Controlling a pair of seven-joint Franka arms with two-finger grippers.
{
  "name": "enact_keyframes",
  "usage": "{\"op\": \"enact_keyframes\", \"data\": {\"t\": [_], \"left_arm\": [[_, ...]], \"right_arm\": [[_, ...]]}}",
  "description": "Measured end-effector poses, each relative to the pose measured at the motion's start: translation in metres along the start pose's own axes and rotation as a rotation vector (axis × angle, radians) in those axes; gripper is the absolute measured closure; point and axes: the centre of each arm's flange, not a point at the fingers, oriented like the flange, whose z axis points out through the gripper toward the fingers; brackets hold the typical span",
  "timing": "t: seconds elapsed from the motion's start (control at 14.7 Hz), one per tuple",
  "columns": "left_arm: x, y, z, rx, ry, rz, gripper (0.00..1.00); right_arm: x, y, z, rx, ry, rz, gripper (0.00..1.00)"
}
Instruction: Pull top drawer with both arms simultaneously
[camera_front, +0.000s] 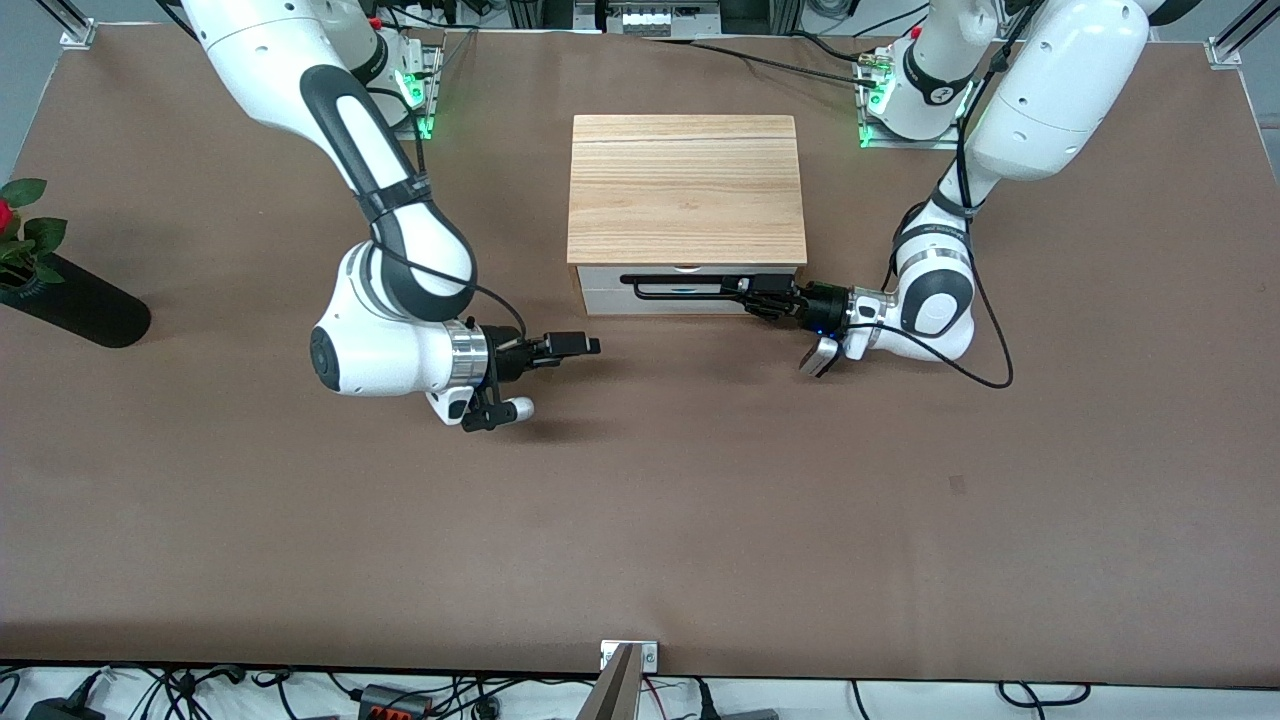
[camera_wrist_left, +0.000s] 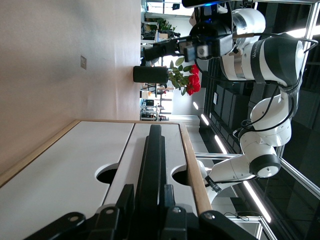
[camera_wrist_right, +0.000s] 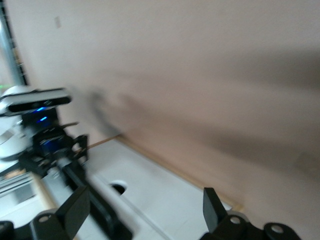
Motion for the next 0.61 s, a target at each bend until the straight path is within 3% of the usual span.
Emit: {"op": "enact_keyframes", "data": {"t": [0.2,0.34,0.41,0.61], "left_arm": [[0.001,-0.001,-0.003,0.007,0.008,0.003,0.71],[0.001,0.0,-0.003,0.007,0.009,0.005,0.74],[0.002,0.001,-0.004,0.004,0.01,0.01,0.81],[0.002,0.001,-0.004,0.005,0.01,0.016,0.82]], "right_arm": [[-0.001,-0.001,-0.003,0.077,-0.012,-0.003,0.0],[-0.002,-0.004,0.002,0.125,-0.009,-0.059,0.0],[-0.002,-0.004,0.006,0.154,-0.005,-0.08,0.0],[-0.002,0.002,0.028,0.226,0.004,-0.123,0.0]]}}
